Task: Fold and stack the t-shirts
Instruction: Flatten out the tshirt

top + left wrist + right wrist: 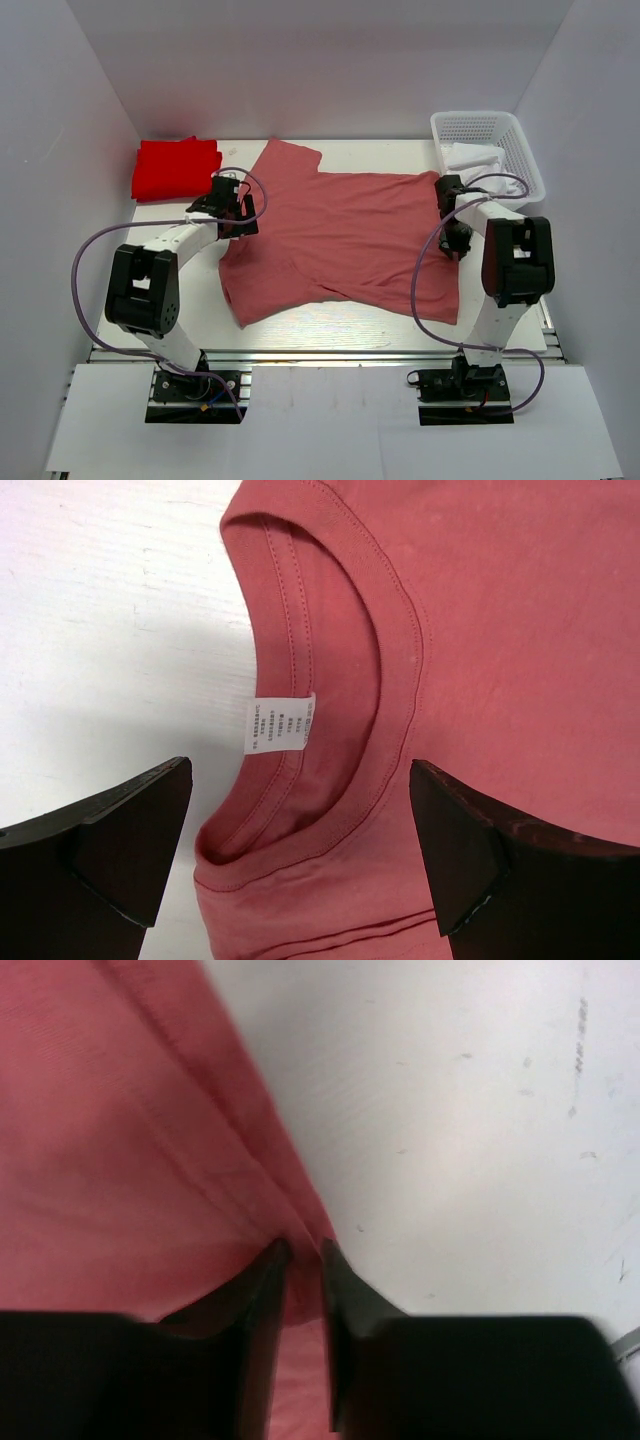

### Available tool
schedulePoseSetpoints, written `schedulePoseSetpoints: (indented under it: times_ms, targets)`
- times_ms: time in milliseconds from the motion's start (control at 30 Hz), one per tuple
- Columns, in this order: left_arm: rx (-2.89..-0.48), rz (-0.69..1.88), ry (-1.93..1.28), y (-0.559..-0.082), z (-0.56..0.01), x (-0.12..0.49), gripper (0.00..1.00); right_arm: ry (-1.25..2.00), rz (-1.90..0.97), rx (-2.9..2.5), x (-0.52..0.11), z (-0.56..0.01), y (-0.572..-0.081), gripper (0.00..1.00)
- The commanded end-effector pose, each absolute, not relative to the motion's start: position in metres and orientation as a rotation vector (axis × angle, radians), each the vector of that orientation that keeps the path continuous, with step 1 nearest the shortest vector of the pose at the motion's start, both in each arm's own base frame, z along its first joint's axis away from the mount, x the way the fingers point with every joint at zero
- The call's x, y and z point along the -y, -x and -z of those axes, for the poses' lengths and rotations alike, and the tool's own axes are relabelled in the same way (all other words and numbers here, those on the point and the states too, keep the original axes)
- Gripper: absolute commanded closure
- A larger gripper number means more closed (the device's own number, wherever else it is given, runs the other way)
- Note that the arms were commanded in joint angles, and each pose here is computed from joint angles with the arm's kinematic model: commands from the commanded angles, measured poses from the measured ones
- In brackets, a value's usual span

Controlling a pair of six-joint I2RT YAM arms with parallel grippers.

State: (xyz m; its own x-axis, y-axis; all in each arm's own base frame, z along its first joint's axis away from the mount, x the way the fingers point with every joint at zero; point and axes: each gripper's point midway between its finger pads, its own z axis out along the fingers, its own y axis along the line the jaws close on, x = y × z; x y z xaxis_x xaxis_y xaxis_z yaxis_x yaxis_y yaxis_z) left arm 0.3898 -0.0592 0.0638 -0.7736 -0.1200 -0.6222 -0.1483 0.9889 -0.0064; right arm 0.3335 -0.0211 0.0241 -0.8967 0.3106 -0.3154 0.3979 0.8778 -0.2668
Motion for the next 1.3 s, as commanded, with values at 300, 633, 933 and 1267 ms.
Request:
schedulePoseSetpoints:
  times_ms: [300,633,933,1267]
  targets:
    - [-2.374,0.089,0.143,-0.433,-0.095,0.085,0.0,-0.338,0.2,-2.54,-0.007,-0.111,-0.4,0.1]
    - [-2.36,0.182,0.05,-0.521,-0.08,0.12,0.0,-0.154,-0.062,-2.554,-0.073,-0.085,-0.479,0.1]
    - [-2.462,0.162,0.041,-0.571,-0.024,0.121,0.0,-0.114,-0.162,-2.552,-0.094,-0.037,-0.549,0.1]
    - [-2.527,0.146,0.171,-0.615,0.024,0.083,0.0,0.009,-0.345,-2.423,-0.124,-0.029,-0.602,0.1]
